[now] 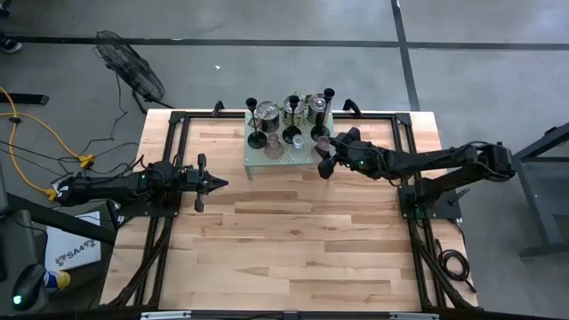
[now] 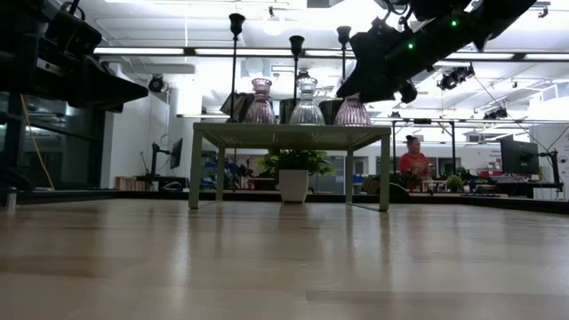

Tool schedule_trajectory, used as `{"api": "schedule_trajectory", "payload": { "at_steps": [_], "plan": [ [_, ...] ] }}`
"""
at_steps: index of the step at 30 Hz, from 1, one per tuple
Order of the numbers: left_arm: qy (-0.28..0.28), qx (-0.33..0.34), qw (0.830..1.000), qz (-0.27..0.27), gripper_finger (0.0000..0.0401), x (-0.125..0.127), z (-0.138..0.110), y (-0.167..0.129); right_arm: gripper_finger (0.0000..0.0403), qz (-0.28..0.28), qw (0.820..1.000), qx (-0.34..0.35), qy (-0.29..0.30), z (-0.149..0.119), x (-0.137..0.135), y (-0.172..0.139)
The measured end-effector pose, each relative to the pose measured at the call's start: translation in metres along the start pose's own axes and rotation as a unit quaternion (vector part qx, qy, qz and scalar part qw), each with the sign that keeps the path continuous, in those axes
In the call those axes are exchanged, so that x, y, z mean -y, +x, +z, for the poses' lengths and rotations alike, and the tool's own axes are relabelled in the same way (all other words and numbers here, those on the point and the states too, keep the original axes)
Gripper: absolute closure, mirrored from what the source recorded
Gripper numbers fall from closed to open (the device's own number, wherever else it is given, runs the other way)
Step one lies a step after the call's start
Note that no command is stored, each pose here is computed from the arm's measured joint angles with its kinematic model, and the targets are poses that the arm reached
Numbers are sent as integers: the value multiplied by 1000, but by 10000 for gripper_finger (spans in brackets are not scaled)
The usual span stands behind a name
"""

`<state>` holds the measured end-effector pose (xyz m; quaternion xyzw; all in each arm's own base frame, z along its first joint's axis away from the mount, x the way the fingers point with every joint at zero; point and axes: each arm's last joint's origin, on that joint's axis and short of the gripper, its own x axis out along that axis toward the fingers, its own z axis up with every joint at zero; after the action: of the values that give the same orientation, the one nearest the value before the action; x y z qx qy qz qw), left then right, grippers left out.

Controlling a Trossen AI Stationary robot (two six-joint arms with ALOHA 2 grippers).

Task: Pick & Place candle stick holders
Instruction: Return to Home Position

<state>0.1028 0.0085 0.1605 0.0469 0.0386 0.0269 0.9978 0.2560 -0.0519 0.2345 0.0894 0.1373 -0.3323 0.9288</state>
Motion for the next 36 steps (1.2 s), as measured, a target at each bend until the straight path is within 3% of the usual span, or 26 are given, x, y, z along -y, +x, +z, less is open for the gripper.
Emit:
{"api": "schedule_trajectory", "payload": {
  "at_steps": [8, 24, 36],
  "plan": [
    [0, 0, 1000, 0, 401, 0, 0, 0, 171, 3, 1000, 12, 6, 4, 1, -3],
    [0, 0, 1000, 0, 401, 0, 0, 0, 172, 4, 1000, -25, -12, 10, 12, -35],
    [0, 0, 1000, 0, 401, 0, 0, 0, 172, 18, 999, -49, -8, 6, 12, -41]
  ]
}}
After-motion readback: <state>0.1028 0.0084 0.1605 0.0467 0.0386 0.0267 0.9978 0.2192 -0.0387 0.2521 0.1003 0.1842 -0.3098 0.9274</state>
